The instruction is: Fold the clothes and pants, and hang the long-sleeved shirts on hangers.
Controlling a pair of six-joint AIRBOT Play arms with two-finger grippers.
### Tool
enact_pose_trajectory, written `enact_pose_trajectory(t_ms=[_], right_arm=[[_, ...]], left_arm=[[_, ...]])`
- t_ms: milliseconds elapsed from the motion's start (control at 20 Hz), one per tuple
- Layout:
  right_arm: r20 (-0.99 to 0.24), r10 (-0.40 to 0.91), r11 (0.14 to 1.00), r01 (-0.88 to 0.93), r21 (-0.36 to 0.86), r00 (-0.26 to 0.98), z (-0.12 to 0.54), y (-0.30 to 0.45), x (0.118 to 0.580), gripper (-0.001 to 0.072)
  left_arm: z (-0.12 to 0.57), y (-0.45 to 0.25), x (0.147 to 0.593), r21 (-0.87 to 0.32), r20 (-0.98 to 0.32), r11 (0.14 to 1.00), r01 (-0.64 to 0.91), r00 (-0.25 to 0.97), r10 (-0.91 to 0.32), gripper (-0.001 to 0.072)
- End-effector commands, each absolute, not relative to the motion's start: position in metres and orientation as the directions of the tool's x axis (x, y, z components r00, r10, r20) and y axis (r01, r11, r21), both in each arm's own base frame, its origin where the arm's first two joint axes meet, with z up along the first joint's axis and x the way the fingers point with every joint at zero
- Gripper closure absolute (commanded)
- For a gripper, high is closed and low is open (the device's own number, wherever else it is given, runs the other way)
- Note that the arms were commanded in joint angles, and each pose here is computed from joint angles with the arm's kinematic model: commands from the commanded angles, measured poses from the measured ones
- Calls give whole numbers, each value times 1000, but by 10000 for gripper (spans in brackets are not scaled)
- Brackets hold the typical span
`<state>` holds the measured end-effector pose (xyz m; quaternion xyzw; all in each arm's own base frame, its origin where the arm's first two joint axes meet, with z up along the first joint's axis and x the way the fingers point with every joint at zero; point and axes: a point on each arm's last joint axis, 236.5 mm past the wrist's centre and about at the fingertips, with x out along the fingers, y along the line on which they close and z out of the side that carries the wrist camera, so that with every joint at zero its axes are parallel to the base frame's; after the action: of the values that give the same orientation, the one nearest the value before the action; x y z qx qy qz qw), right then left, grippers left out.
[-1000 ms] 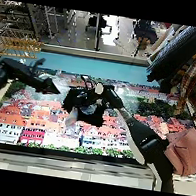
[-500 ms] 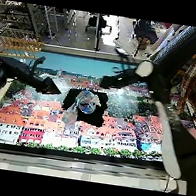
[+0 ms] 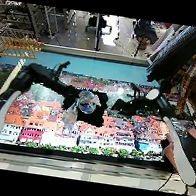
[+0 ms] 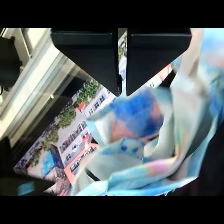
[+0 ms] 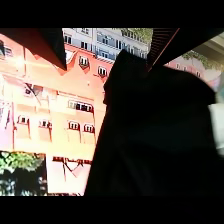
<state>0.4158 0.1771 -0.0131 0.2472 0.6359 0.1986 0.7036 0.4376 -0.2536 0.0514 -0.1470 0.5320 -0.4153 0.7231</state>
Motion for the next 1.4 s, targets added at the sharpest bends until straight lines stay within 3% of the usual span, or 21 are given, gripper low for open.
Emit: enact_pose_trajectory(t_ms=[0, 300, 550, 700, 750, 850, 900, 1000, 1200, 1350], right_arm=[[-776, 621, 760, 158, 630, 104, -62, 186, 415, 133], [-659, 733, 637, 171, 752, 168, -84, 233, 445, 145], [-635, 757, 631, 81, 771, 153, -80, 281, 469, 151], [-633, 763, 619, 132, 774, 131, -86, 297, 474, 152], [-632, 765, 617, 137, 775, 122, -90, 302, 473, 190], [-631, 766, 623, 99, 776, 123, -90, 310, 471, 642], [-626, 769, 625, 52, 779, 128, -84, 312, 472, 688], [-640, 751, 651, -24, 759, 160, -60, 306, 477, 690], [-757, 584, 809, -135, 571, 294, 23, 230, 480, 692], [-717, 548, 821, -114, 559, 431, 110, 157, 475, 692]], left_arm=[[9, -274, 440, -657, -668, 621, 427, 51, -742, 667], [-27, -229, 486, -673, -680, 698, 243, 165, -714, 666], [-37, -196, 499, -683, -685, 713, 159, 197, -701, 666], [-48, -195, 498, -686, -690, 713, 144, 182, -701, 667], [-51, -196, 497, -687, -691, 713, 139, 177, -701, 667], [-54, -197, 496, -693, -691, 711, 120, 170, -703, 666], [-52, -197, 496, -697, -687, 707, 119, 170, -706, 666], [-43, -192, 492, -714, -673, 691, 115, 158, -722, 666], [6, -175, 456, -755, -639, 639, 146, 55, -767, 666], [51, -168, 426, -763, -626, 613, 208, 0, -780, 666]])
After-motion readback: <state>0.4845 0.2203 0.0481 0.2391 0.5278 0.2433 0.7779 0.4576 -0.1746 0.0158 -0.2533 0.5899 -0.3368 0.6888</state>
